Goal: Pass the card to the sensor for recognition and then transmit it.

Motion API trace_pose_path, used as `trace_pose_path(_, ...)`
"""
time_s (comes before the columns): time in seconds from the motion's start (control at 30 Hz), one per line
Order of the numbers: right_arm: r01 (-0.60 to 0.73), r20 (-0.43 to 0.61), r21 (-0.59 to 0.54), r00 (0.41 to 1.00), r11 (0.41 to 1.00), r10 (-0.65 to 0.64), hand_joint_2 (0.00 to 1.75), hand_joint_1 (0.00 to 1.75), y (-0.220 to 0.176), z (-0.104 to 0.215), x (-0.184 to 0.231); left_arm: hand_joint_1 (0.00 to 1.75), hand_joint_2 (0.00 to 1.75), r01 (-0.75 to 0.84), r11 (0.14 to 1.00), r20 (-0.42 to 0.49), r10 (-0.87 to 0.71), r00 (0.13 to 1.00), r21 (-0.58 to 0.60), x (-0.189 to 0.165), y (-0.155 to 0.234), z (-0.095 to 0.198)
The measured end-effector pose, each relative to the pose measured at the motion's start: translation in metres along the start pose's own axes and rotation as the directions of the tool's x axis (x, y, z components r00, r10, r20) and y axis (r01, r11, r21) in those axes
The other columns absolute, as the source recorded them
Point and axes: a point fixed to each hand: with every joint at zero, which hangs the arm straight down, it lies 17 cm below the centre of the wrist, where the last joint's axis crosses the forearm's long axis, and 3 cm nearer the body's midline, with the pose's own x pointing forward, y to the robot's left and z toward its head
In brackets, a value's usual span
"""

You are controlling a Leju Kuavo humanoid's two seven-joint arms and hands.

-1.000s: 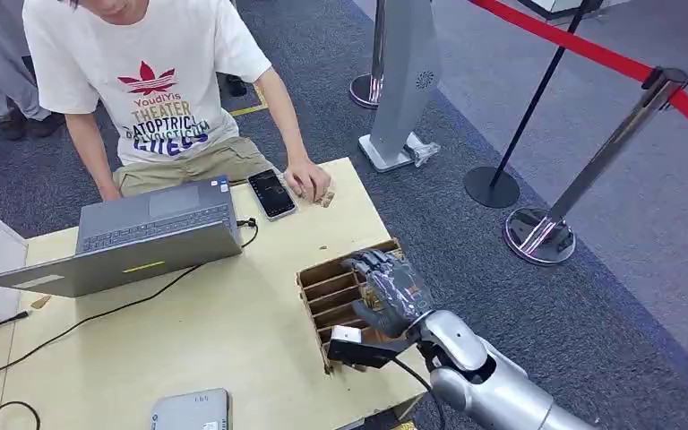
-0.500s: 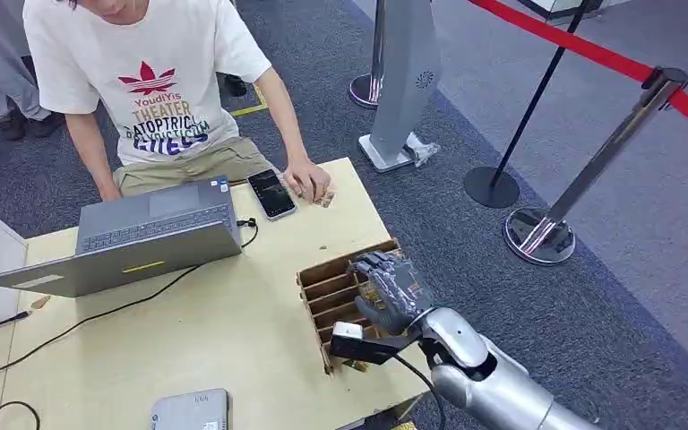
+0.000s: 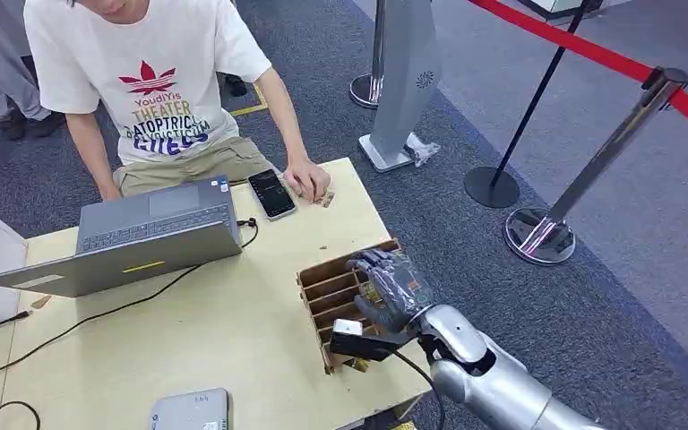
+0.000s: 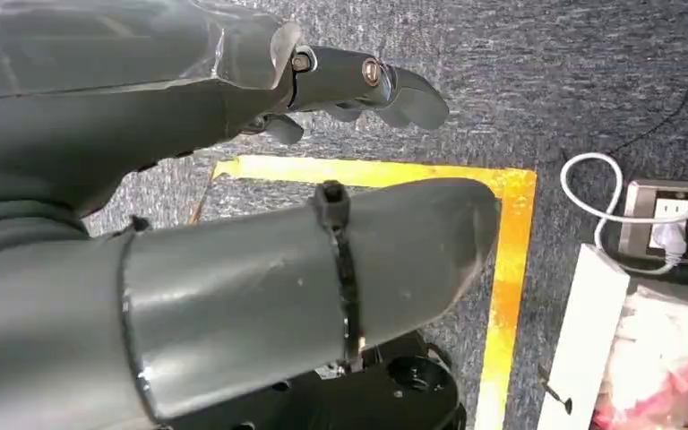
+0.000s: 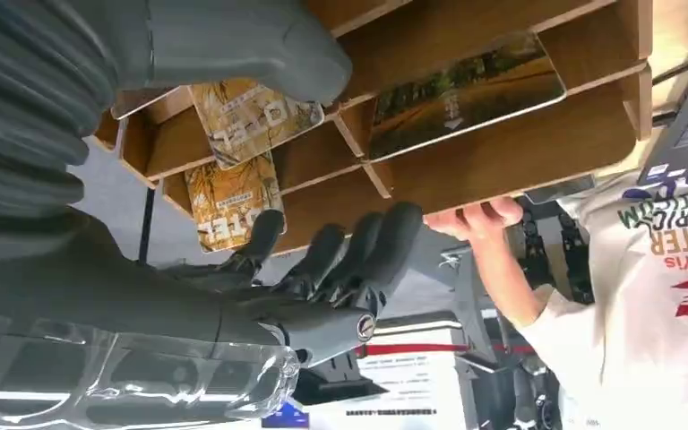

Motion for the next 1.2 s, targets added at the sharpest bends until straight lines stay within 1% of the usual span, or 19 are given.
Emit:
trace_pose_path(0.07, 0.0, -0.001, 0.003, 1.0, 1.0, 0.0, 1.75, 0.84, 0.001, 0.0, -0.001, 0.0, 0.0, -0.002, 1.0, 0.0, 0.002, 1.0, 0.001, 0.0, 0.0, 0.0)
trace_pose_path(0.13, 0.0, -0.001, 0.006, 1.0, 1.0, 0.0, 1.75, 0.86, 0.003, 0.001, 0.0, 0.0, 0.0, -0.005, 1.0, -0.001, 0.005, 1.0, 0.002, 0.0, 0.0, 0.0)
trace_pose_path(0.5, 0.007, -0.008, 0.012, 1.0, 1.0, -0.007, 1.75, 0.87, 0.008, 0.008, 0.001, 0.0, 0.0, 0.003, 1.0, -0.007, -0.003, 1.0, 0.006, -0.001, 0.001, 0.0)
trace_pose_path(0.53, 0.008, -0.007, 0.012, 1.0, 1.0, -0.008, 1.75, 0.91, 0.008, 0.008, 0.002, 0.0, 0.0, 0.004, 1.0, -0.008, -0.004, 1.0, 0.006, -0.001, 0.001, 0.0)
trace_pose_path(0.57, 0.009, -0.006, 0.013, 1.0, 1.0, -0.009, 1.75, 1.05, 0.009, 0.009, 0.003, 0.0, 0.0, 0.005, 1.0, -0.008, -0.005, 1.0, 0.006, -0.001, 0.001, 0.0)
trace_pose_path(0.63, 0.012, -0.004, 0.012, 1.0, 1.0, -0.012, 1.75, 1.05, 0.009, 0.01, 0.004, 0.0, 0.0, 0.007, 1.0, -0.009, -0.007, 1.0, 0.006, -0.001, 0.001, 0.0)
trace_pose_path(0.67, 0.013, -0.005, 0.012, 1.0, 1.0, -0.013, 1.75, 1.36, 0.009, 0.011, 0.005, 0.0, 0.0, 0.008, 1.0, -0.008, -0.008, 1.0, 0.005, -0.001, 0.001, 0.0)
trace_pose_path(0.7, 0.012, -0.006, 0.01, 1.0, 1.0, -0.011, 1.75, 1.43, 0.008, 0.011, 0.006, 0.0, 0.0, 0.01, 1.0, -0.008, -0.01, 1.0, 0.005, -0.001, 0.001, 0.0)
trace_pose_path(0.73, 0.012, -0.005, 0.009, 1.0, 1.0, -0.012, 1.75, 1.45, 0.007, 0.011, 0.006, 0.0, 0.0, 0.01, 1.0, -0.009, -0.01, 1.0, 0.005, -0.001, 0.001, 0.0)
trace_pose_path(0.77, 0.012, -0.004, 0.006, 1.0, 1.0, -0.012, 1.75, 1.52, 0.007, 0.011, 0.007, 0.0, 0.0, 0.011, 1.0, -0.011, -0.011, 1.0, 0.003, -0.002, 0.001, 0.0)
trace_pose_path(0.83, 0.013, -0.002, 0.004, 1.0, 1.0, -0.013, 1.75, 1.52, 0.005, 0.011, 0.008, 0.0, 0.0, 0.013, 1.0, -0.016, -0.013, 1.0, 0.001, -0.003, 0.0, 0.0)
trace_pose_path(0.87, 0.014, -0.001, 0.002, 1.0, 1.0, -0.014, 1.75, 1.47, 0.005, 0.011, 0.009, 0.0, 0.0, 0.013, 1.0, -0.017, -0.013, 1.0, 0.001, -0.003, 0.0, 0.0)
trace_pose_path(0.93, 0.015, 0.001, 0.0, 1.0, 1.0, -0.015, 1.75, 1.45, 0.004, 0.011, 0.01, 0.0, 0.0, 0.013, 1.0, -0.016, -0.013, 1.0, 0.001, -0.003, 0.0, 0.0)
trace_pose_path(0.97, 0.015, 0.001, 0.0, 1.0, 1.0, -0.015, 1.75, 1.4, 0.004, 0.011, 0.01, 0.0, 0.0, 0.014, 1.0, -0.017, -0.014, 1.0, 0.001, -0.003, 0.0, 0.0)
trace_pose_path(1.0, 0.016, 0.001, 0.0, 1.0, 1.0, -0.016, 1.75, 1.19, 0.004, 0.011, 0.01, 0.0, 0.0, 0.016, 1.0, -0.016, -0.016, 1.0, 0.0, -0.003, 0.0, 0.0)
trace_pose_path(1.03, 0.016, 0.001, 0.0, 1.0, 1.0, -0.016, 1.75, 1.06, 0.004, 0.011, 0.01, 0.0, 0.0, 0.017, 1.0, -0.017, -0.017, 1.0, 0.0, -0.003, 0.0, 0.0)
trace_pose_path(1.07, 0.015, 0.001, 0.001, 1.0, 1.0, -0.015, 1.75, 0.19, 0.004, 0.011, 0.01, 0.0, 0.0, 0.017, 1.0, -0.018, -0.017, 1.0, 0.0, -0.003, 0.0, 0.0)
trace_pose_path(1.1, 0.016, 0.001, 0.001, 1.0, 1.0, -0.016, 1.75, 0.14, 0.005, 0.011, 0.01, 0.0, 0.0, 0.018, 1.0, -0.018, -0.018, 1.0, 0.0, -0.003, 0.0, 0.0)
trace_pose_path(1.2, 0.017, 0.0, 0.002, 1.0, 1.0, -0.017, 1.75, 0.1, 0.005, 0.012, 0.011, 0.0, 0.0, 0.02, 1.0, -0.018, -0.02, 1.0, 0.0, -0.003, 0.0, 0.0)
